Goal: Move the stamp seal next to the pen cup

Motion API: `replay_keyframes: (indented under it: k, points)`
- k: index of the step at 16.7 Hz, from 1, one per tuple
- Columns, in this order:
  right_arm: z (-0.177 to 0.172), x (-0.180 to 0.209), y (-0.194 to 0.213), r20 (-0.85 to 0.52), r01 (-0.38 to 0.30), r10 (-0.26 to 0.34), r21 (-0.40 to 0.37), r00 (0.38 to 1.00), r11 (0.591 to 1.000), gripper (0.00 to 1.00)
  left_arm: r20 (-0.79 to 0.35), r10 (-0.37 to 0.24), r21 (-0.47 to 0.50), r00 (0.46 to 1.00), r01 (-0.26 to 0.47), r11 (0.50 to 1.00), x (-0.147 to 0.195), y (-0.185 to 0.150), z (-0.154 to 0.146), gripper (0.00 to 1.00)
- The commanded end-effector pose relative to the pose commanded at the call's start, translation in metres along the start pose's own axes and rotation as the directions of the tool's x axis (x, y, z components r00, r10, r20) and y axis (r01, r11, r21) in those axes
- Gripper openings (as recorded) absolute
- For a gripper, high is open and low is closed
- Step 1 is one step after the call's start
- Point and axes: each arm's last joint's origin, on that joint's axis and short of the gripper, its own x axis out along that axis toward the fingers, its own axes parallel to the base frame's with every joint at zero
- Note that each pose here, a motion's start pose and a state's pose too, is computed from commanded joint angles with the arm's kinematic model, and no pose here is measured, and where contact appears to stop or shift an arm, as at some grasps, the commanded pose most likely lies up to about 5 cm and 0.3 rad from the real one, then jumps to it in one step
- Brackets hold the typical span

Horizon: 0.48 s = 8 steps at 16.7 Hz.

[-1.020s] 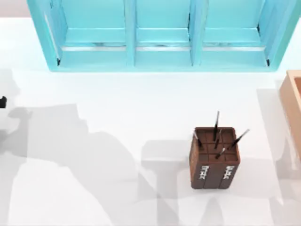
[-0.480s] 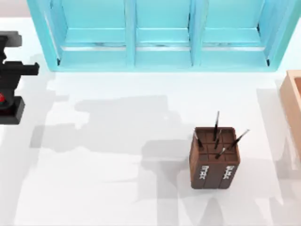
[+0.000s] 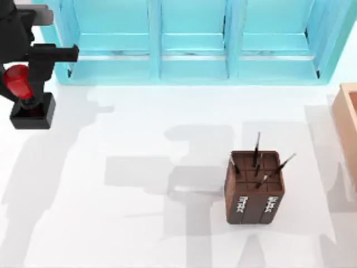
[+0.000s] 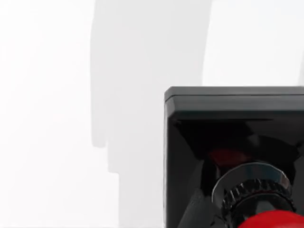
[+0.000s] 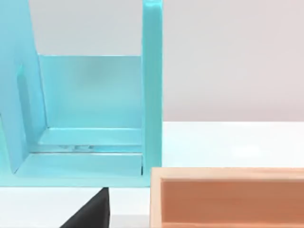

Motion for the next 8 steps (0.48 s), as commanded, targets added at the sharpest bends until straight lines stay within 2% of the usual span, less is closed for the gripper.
replay_keyframes:
  k: [4,6,8]
  points:
    - [0.000,0.000,0.000,0.000,0.000,0.000,0.000,1.000,1.000,1.00,-0.006,0.000,-0.002,1.000,0.000,1.000,0.002,-0.004,0.002,0.00]
    - [0.000,0.000,0.000,0.000,0.000,0.000,0.000,1.000,1.000,1.00,-0.010,0.001,-0.003,1.000,-0.001,1.000,0.002,-0.025,0.002,0.00]
    - [0.000,0.000,0.000,0.000,0.000,0.000,0.000,1.000,1.000,1.00,-0.015,0.004,-0.005,1.000,-0.004,1.000,0.001,-0.059,0.000,0.00]
